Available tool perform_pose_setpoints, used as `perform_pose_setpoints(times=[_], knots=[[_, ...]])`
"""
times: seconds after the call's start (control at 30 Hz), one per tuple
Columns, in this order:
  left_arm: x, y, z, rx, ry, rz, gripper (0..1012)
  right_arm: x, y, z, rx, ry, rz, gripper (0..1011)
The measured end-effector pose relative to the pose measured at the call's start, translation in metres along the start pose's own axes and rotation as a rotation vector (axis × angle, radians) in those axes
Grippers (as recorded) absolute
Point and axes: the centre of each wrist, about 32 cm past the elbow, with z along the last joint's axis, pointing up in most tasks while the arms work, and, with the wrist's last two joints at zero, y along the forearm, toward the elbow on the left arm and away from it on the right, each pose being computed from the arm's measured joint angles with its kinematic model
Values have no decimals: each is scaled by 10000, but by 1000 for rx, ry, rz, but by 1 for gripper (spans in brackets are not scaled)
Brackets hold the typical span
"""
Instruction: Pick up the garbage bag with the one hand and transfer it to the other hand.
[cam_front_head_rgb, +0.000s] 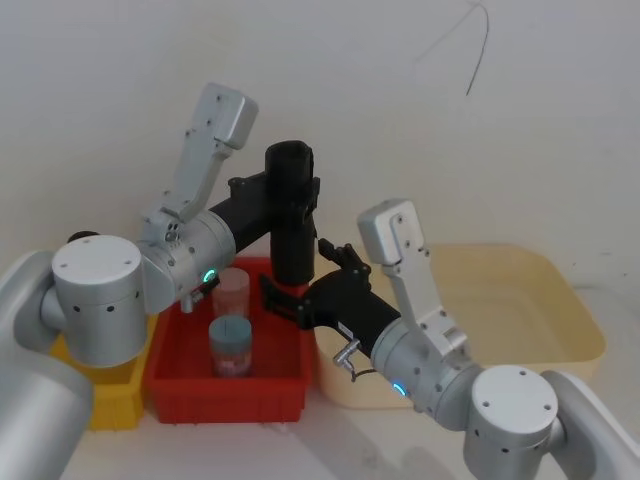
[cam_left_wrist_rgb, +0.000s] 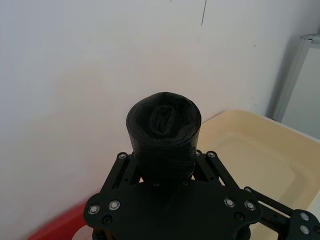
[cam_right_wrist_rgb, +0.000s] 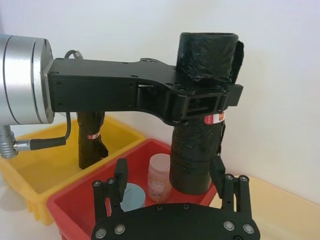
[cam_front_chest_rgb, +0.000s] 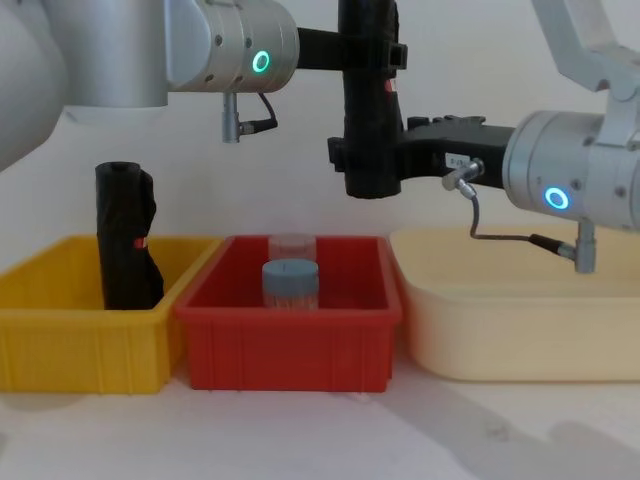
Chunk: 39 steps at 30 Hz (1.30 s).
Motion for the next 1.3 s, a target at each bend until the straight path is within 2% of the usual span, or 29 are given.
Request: perform_pose_setpoints(times=[0.67, 1.3], knots=[[1, 0, 0, 0, 0, 1, 358, -68, 260, 31, 19, -29, -38, 1000], [-1, 0, 0, 0, 0, 1, 358, -58, 439, 36, 16, -45, -76, 1000]])
